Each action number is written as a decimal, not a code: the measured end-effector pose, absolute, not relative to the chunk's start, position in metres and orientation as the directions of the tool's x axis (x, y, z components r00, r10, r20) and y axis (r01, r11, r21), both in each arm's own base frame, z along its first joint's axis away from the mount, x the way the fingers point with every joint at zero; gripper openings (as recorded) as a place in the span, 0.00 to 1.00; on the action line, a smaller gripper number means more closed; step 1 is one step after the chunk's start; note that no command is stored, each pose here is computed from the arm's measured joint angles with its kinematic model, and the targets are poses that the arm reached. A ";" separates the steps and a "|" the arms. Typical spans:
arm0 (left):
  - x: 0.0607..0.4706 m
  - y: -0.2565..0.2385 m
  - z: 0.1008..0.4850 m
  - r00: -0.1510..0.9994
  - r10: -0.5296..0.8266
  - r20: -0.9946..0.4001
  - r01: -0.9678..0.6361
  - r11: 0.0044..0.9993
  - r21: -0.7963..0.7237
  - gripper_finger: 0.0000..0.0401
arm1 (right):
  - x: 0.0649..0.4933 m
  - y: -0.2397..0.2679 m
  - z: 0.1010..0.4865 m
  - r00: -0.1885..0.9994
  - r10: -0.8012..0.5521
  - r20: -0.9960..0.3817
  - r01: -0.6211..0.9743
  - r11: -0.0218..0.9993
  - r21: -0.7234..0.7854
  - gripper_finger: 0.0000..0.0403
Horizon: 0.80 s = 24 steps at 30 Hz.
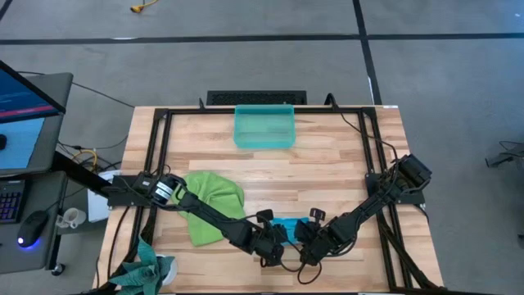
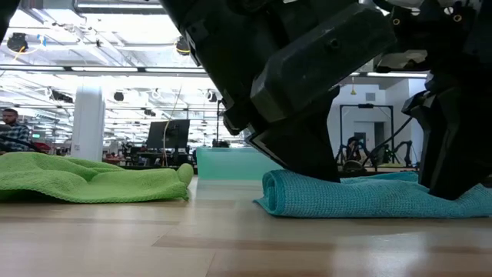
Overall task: Roll microfiber towels into tight, uniform cylinder then place into a basket
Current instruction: Roll the blue microfiber cloth
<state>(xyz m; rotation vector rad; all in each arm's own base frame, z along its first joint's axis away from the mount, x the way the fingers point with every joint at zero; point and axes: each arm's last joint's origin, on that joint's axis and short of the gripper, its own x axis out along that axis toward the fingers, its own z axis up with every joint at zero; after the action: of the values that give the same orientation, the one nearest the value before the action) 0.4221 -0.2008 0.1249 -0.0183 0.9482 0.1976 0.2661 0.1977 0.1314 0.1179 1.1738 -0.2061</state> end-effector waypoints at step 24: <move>0.422 -0.201 0.125 0.551 0.158 -0.819 -0.138 0.986 0.098 0.09 | 0.268 0.199 0.132 0.390 -0.091 -0.916 0.215 0.977 -0.006 0.29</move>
<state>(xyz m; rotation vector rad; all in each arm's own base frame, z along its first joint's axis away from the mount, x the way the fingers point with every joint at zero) 0.4218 -0.2007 0.1245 0.0229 0.9712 0.1752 0.2675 0.1991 0.1317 0.1205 1.1548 -0.1955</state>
